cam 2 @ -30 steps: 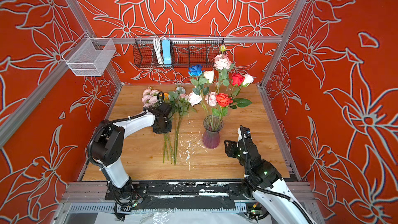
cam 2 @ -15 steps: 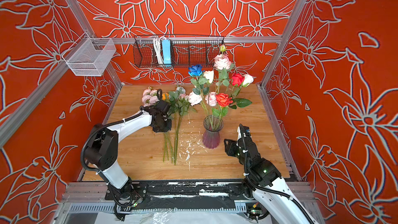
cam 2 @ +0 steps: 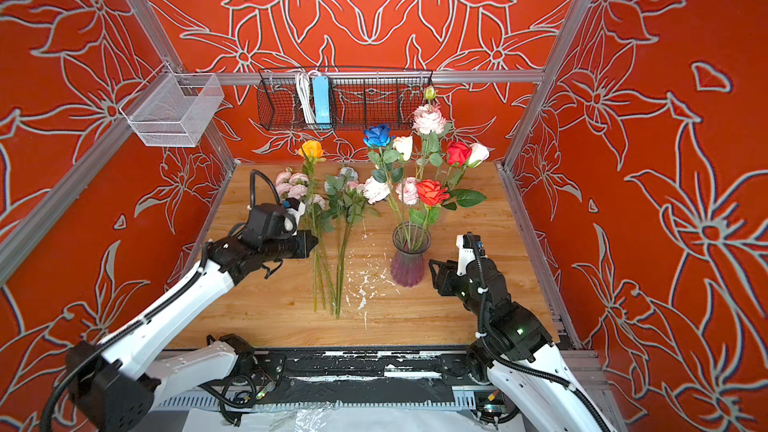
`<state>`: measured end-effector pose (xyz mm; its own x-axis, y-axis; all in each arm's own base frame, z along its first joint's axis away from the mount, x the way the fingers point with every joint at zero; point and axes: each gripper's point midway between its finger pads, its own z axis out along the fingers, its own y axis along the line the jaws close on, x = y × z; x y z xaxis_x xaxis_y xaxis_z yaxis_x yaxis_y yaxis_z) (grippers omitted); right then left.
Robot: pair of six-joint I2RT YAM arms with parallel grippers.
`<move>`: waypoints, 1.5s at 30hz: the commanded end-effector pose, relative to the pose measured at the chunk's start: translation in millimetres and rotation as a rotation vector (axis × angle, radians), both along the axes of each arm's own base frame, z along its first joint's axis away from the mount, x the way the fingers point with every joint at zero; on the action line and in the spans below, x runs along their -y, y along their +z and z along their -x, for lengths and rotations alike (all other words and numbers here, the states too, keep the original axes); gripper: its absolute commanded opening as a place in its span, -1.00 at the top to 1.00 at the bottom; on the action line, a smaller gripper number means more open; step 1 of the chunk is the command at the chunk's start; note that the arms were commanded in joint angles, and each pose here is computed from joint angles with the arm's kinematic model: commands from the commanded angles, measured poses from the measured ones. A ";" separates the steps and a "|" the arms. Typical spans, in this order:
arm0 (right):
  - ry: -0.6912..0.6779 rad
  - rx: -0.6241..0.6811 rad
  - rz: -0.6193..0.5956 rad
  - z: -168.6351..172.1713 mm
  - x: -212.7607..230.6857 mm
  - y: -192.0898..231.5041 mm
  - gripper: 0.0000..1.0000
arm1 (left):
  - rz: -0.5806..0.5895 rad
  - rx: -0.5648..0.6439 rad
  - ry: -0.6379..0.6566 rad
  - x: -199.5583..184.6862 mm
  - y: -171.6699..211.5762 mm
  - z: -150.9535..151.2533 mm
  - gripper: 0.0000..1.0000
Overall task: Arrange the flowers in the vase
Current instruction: 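Lift the yellow rose high above the bunch with the left gripper, then carry the yellow rose toward the vase while the right gripper rises to meet it, then close the right gripper on the yellow rose stem while the left opens and withdraws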
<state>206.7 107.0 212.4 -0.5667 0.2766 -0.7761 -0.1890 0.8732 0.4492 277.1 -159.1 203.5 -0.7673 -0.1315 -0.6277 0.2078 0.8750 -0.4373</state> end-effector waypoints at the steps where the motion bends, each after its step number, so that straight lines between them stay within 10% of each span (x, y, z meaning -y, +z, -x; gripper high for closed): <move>1: 0.188 0.121 -0.090 14.3 -27.8 43.7 -0.17 | 0.155 0.258 -0.079 16.1 44.0 11.4 1.00; 12: 0.565 0.362 -0.319 38.0 -86.2 180.9 -0.23 | 0.288 0.702 -0.451 91.5 178.4 81.4 1.00; 29: 0.716 0.400 -0.379 20.3 -125.5 242.0 -0.24 | 0.325 0.708 -0.687 179.9 193.6 88.5 1.00; 39: 0.713 0.359 -0.374 5.4 -136.5 234.4 0.55 | 0.314 0.696 -0.702 186.0 191.6 87.0 1.00; 45: 0.687 0.364 -0.354 4.1 -133.0 231.5 0.69 | 0.306 0.668 -0.731 194.0 187.6 86.2 1.00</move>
